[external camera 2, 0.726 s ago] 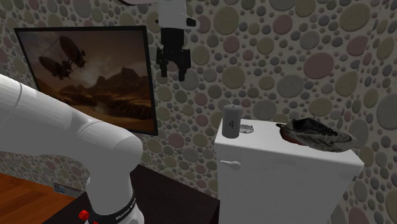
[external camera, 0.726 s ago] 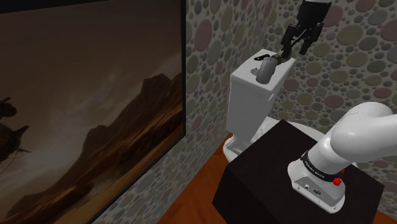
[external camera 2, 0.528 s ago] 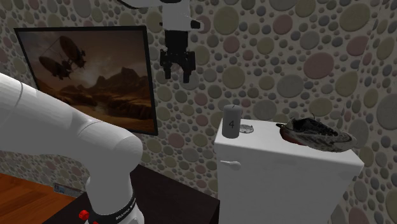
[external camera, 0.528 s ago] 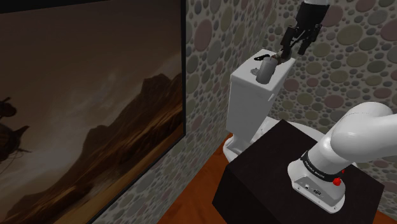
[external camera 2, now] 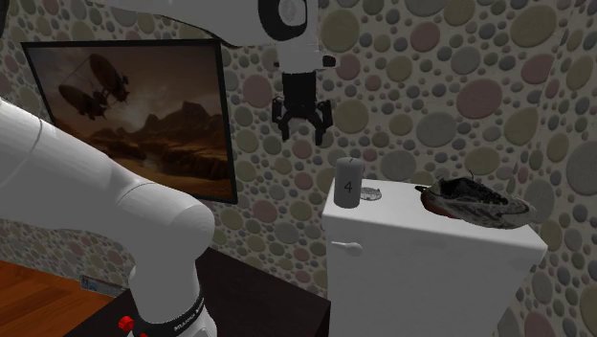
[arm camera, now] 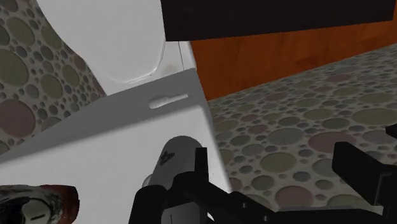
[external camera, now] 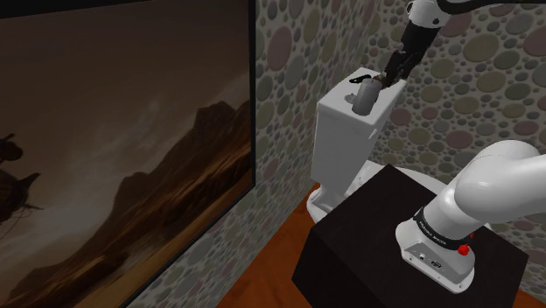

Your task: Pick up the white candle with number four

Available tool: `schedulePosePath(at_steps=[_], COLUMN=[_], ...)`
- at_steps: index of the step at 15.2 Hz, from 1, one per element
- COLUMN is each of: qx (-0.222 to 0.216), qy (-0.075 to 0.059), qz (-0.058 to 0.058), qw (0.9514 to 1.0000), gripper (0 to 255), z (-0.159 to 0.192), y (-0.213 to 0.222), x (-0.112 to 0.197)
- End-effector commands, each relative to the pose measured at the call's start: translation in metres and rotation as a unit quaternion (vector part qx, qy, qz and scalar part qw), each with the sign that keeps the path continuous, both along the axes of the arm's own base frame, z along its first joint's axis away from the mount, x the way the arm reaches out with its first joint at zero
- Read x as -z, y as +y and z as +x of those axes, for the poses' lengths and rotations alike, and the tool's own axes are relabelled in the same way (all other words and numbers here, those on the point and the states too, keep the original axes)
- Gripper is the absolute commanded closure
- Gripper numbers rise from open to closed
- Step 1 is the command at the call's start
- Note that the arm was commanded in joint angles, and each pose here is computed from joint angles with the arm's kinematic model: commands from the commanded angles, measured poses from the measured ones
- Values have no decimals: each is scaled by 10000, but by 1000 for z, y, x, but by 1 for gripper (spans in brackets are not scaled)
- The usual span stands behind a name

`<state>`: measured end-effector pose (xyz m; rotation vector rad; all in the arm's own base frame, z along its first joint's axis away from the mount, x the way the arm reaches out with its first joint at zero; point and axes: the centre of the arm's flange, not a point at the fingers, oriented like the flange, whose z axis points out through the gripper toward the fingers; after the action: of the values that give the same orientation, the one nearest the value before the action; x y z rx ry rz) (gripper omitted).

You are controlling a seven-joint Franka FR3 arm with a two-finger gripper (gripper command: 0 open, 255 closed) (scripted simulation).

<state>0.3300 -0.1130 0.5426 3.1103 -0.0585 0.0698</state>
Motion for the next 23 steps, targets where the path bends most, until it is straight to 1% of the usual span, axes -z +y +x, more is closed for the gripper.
schedulePosePath(at_steps=[1,5,9,10,17,19,20,23], qx=[-229,-651,-1071,-1108,-1108,-1108,-1108,-1108], qy=[-143,-395,-646,-668,-668,-668,-668,-668], qz=[-79,-213,-346,-358,-358,-358,-358,-358], qw=[9996,9969,9915,9910,9910,9910,9910,9910], gripper=[0,0,0,0,0,0,255,255], z=[11,33,59,62,62,62,61,61], y=[-19,-54,-88,-91,-91,-91,-91,-91], x=[11,33,52,53,93,93,93,93])
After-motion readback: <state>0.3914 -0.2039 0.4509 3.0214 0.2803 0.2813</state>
